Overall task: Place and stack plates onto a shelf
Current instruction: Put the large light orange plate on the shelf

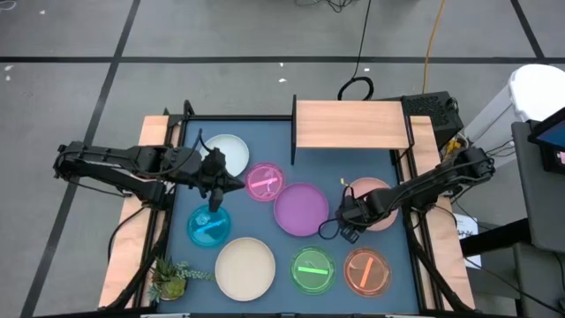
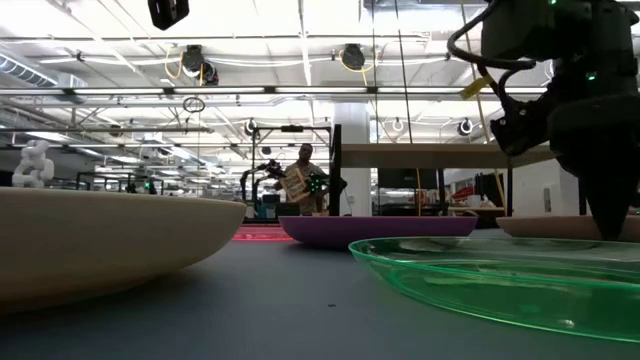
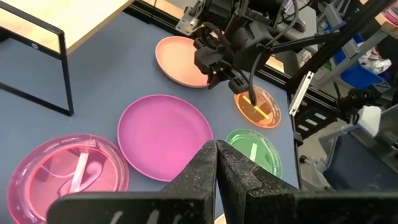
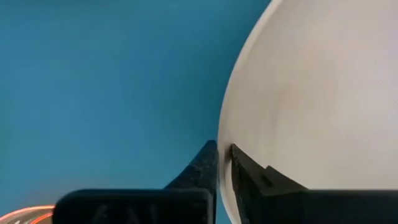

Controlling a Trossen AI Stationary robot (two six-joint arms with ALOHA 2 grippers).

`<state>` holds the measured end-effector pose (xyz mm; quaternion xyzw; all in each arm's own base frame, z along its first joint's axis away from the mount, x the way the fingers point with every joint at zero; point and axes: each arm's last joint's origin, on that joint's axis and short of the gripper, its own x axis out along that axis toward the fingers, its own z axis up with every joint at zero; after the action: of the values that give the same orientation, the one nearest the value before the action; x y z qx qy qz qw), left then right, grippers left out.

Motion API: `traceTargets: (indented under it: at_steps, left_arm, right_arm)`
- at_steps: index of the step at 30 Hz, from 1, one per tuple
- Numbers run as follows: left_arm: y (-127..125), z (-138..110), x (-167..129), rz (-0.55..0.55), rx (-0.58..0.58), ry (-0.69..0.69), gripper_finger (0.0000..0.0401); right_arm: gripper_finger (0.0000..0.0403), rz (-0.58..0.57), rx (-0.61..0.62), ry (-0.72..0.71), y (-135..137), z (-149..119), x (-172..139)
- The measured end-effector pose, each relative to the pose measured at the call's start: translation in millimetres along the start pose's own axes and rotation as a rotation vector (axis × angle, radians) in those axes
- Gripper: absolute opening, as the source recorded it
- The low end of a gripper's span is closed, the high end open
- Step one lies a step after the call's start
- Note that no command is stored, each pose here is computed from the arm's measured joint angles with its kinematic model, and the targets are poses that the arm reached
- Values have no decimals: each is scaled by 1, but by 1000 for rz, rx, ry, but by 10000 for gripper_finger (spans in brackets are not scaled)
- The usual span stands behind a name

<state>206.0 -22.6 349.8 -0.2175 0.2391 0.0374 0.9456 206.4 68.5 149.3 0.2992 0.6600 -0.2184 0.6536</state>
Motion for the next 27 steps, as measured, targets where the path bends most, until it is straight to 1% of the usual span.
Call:
traceTargets:
  at_steps: [5, 12, 21, 27]
  left_arm:
    - [0, 0, 0, 15, 0, -8, 15]
    - [0, 0, 0, 16, 20, -8, 15]
    - [0, 0, 0, 16, 34, -7, 15]
    - [1, 0, 0, 19, 34, -3, 15]
  right_arm:
    - [3, 35, 48, -7, -4, -4, -11]
    - [1, 119, 118, -41, -6, -7, -30]
    - [1, 171, 114, -65, 7, -4, -67]
    - [1, 219, 145, -84, 17, -1, -93]
